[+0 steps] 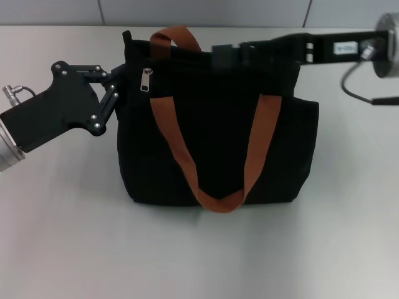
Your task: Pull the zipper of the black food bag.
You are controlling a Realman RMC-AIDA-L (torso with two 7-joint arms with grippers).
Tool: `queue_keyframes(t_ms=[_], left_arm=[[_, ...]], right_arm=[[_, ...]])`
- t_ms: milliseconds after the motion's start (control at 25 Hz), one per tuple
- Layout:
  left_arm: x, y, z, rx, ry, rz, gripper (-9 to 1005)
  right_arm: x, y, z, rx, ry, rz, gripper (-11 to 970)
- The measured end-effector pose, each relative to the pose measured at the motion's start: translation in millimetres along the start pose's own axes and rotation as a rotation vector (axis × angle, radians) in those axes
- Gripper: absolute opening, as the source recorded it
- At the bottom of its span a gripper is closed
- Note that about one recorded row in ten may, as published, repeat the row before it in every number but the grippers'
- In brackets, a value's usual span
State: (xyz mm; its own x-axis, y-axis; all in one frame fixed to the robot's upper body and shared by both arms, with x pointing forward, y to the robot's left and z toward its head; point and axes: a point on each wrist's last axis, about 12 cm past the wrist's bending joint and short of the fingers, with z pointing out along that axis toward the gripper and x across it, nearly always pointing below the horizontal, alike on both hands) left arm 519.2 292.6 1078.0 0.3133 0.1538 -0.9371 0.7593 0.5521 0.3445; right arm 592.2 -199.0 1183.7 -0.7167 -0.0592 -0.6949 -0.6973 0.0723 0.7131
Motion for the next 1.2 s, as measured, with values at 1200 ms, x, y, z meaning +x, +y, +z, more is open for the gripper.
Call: queue_keyframes(t_ms=[1200], left_arm=[[-0.8, -5.2, -0.3, -0.008, -0.034, 0.011, 37]], right_arm=[[-36.1, -8.3, 76.8, 0.216, 0.234, 0.098, 453]])
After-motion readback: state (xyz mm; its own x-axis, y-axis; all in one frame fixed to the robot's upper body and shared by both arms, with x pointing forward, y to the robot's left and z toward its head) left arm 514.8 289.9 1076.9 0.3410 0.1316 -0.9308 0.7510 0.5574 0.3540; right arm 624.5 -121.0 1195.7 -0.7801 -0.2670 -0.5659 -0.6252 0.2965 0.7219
